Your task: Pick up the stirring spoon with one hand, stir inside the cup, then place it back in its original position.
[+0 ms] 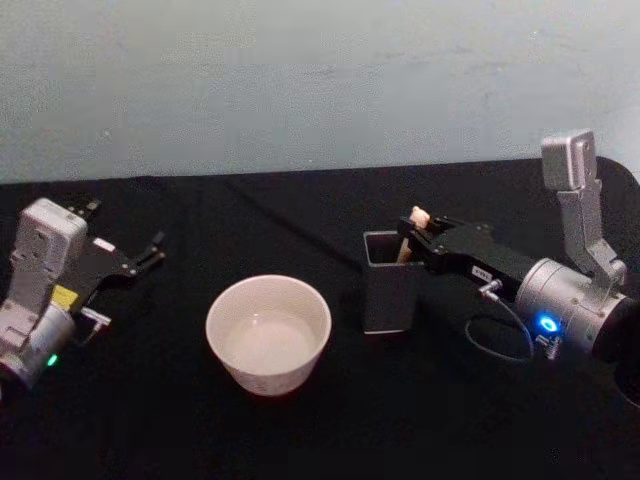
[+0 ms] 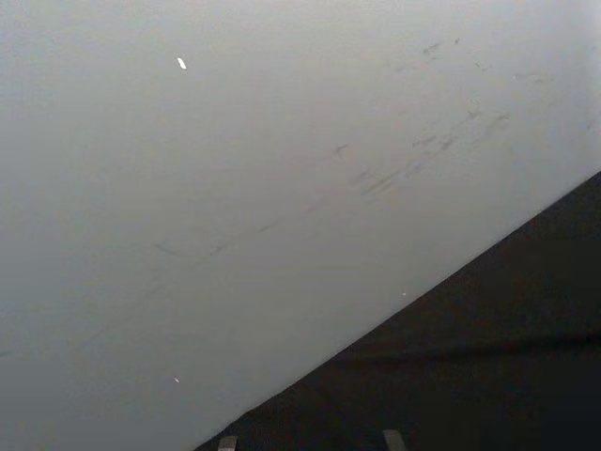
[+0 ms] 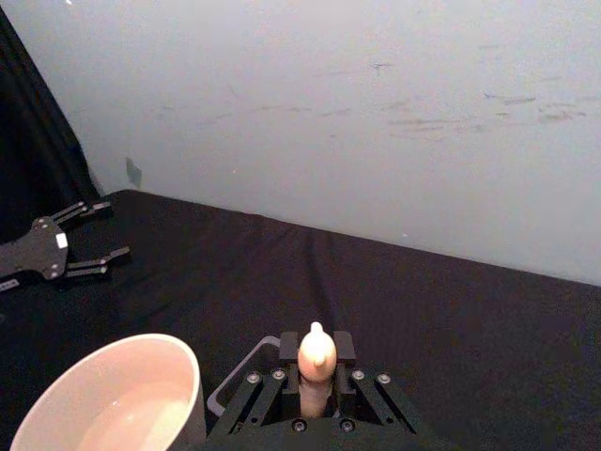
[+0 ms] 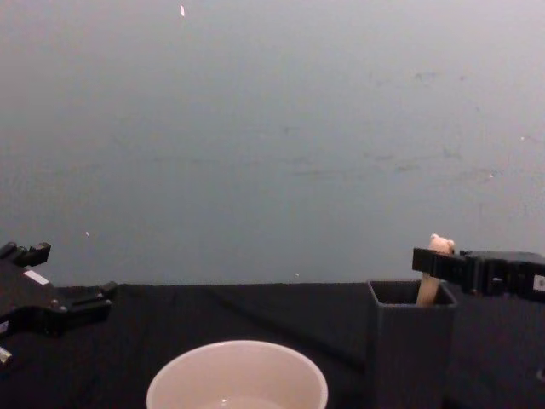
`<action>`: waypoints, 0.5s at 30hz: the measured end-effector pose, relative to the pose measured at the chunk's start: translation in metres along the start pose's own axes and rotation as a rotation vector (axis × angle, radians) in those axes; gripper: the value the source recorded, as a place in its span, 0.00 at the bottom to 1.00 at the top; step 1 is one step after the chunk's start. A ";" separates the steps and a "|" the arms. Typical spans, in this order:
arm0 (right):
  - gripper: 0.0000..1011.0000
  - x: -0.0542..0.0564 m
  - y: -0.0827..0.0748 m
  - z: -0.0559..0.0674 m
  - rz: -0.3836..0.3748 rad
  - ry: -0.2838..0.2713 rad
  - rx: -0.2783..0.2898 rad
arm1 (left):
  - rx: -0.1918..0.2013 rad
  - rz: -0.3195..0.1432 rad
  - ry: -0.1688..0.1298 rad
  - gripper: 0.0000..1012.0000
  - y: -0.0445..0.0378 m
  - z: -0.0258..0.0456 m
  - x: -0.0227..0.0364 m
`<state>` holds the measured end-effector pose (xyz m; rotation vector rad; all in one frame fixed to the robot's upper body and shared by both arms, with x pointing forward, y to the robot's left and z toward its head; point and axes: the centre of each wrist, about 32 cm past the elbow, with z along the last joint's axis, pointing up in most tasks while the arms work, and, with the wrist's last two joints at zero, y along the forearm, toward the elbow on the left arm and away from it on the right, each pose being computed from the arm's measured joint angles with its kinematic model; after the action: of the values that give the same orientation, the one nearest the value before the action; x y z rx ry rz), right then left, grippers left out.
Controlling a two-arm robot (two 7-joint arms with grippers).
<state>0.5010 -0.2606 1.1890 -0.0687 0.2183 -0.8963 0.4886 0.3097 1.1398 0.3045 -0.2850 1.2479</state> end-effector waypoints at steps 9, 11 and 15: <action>0.28 0.000 0.000 0.000 0.000 0.000 0.000 | 0.000 0.000 0.000 0.99 0.0000 0.0000 0.0000; 0.36 0.000 0.000 0.000 0.000 0.000 0.001 | 0.000 0.000 0.000 0.99 0.0000 0.0000 0.0000; 0.46 0.000 0.000 0.000 0.000 0.000 0.001 | 0.000 0.000 0.000 0.99 0.0000 0.0000 0.0000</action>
<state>0.5010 -0.2605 1.1889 -0.0679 0.2178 -0.8968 0.4886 0.3097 1.1398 0.3044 -0.2850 1.2479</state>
